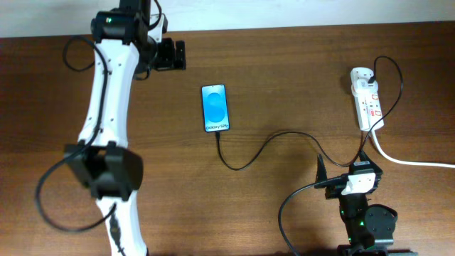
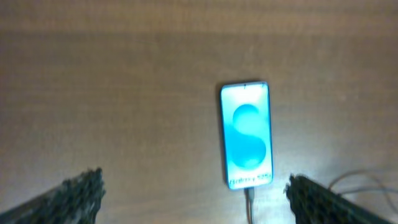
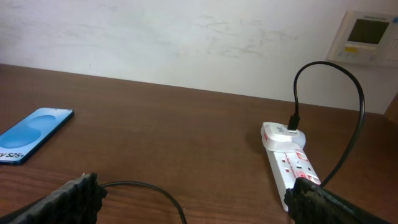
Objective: Plug charger to phone and switch on socket
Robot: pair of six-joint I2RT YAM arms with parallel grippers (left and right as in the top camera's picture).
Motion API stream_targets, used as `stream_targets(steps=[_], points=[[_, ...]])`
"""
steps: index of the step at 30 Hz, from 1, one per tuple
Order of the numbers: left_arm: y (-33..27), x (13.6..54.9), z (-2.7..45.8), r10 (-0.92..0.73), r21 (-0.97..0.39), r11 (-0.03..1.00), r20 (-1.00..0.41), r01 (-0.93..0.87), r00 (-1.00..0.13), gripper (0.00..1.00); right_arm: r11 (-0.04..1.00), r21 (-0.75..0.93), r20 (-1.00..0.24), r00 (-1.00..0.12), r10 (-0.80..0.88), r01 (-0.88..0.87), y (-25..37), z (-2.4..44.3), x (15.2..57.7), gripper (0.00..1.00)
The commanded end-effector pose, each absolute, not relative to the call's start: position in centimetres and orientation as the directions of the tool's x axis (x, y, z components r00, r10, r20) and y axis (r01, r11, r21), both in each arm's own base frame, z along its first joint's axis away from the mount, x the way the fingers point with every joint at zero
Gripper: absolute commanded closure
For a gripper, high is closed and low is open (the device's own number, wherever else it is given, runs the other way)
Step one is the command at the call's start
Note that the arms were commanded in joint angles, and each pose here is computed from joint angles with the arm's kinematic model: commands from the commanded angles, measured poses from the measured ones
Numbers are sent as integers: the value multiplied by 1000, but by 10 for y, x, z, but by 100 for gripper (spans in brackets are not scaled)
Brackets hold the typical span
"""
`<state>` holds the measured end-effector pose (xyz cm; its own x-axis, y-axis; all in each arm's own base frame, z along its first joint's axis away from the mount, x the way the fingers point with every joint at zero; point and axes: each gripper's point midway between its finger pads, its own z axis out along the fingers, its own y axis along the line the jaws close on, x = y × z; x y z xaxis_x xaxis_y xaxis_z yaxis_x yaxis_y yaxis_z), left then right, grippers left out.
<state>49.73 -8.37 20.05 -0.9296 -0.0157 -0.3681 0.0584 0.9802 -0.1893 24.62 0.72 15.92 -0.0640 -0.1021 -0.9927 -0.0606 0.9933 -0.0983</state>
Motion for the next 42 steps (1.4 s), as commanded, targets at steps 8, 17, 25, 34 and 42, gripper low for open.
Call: stream_targets(steps=[8, 17, 25, 34, 42], points=[[-59, 426, 233, -22, -112, 993, -529, 45, -849, 1, 992, -89, -994, -58, -94, -87, 12, 159, 246, 2], [-41, 374, 246, -40, -80, 996, -730, 27, -682, 1, 992, -89, -994, -59, -94, -87, 12, 159, 246, 2], [-17, 287, 220, -62, -63, 998, -791, -20, -609, 1, 992, -89, -994, -58, -94, -87, 12, 159, 246, 1], [-11, 267, 215, -96, -97, 995, -950, -11, -298, 1, 992, -89, -994, -58, -94, -87, 12, 159, 246, 1], [-14, 263, 208, -117, -117, 992, -993, 42, -11, 1, 992, -89, -994, -59, -94, -87, 12, 159, 246, 1]])
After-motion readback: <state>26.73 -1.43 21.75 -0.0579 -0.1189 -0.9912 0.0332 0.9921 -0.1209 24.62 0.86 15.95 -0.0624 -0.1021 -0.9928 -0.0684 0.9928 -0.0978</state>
